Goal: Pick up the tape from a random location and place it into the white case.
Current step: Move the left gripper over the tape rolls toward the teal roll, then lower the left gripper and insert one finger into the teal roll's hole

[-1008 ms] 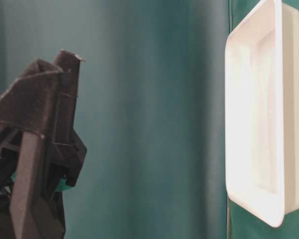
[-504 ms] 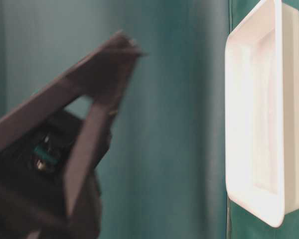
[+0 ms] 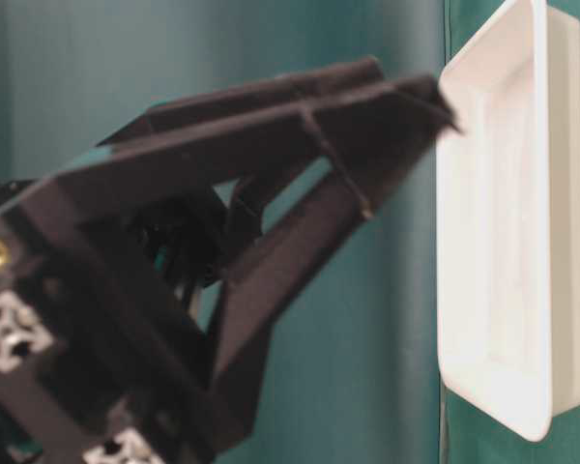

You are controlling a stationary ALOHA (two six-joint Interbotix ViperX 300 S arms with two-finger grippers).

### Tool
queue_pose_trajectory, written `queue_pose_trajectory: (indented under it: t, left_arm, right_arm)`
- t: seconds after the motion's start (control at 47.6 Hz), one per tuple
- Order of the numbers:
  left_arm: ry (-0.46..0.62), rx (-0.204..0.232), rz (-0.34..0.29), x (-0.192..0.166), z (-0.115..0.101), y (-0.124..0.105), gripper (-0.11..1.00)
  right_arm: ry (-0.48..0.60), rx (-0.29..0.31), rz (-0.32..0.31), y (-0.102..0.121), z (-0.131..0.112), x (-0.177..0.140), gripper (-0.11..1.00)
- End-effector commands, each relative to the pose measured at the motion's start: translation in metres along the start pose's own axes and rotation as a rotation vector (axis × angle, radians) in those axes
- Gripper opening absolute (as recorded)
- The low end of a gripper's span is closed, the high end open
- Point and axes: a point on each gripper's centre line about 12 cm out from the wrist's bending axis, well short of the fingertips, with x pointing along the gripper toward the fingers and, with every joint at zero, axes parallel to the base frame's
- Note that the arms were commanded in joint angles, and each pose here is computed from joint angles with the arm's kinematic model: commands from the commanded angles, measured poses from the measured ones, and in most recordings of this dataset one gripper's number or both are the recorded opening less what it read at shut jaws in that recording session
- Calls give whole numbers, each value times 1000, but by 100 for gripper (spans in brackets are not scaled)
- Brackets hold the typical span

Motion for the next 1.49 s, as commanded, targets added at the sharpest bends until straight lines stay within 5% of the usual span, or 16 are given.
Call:
queue_pose_trajectory:
  t: [0.0, 0.315, 1.092, 1.239, 1.47]
  left_arm:
    - [2, 8, -10, -13, 15, -6, 98]
    - [100, 7, -18, -12, 14, -11, 98]
    - [94, 24, -17, -12, 15, -12, 98]
    - [73, 108, -22, -12, 16, -15, 98]
    - [33, 369, -45, -11, 18, -32, 98]
  right_arm:
    - [-11, 0, 2, 1, 6, 1, 92]
    - [-6, -1, 3, 1, 6, 1, 92]
    - [6, 1, 4, 1, 4, 3, 92]
    - [3, 1, 3, 1, 4, 2, 92]
    - [8, -1, 2, 1, 4, 3, 92]
